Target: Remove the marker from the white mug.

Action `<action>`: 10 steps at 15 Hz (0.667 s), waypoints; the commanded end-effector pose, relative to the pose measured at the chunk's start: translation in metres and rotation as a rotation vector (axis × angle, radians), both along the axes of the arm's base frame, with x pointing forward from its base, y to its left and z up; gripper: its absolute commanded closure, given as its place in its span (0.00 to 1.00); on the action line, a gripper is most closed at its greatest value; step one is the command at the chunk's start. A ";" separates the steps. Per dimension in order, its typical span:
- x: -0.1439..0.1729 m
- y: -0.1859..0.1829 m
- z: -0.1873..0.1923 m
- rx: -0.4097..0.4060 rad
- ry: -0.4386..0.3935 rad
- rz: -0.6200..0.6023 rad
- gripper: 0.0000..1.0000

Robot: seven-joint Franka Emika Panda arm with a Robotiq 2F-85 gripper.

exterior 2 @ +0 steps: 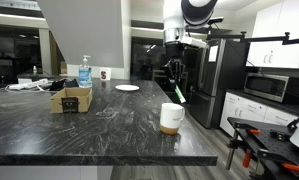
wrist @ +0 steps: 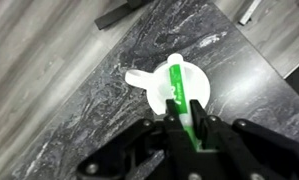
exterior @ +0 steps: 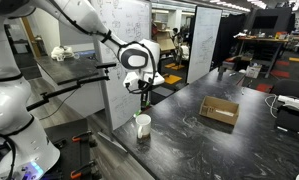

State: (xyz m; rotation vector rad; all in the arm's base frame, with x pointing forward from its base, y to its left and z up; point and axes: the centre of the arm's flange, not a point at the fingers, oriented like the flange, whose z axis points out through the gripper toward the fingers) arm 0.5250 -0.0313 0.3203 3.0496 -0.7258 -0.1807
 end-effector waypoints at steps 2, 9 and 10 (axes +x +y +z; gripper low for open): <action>0.046 -0.012 0.015 0.074 0.008 0.030 0.95; 0.131 -0.034 -0.001 0.187 -0.050 -0.068 0.95; 0.143 -0.036 -0.009 0.185 -0.055 -0.082 0.95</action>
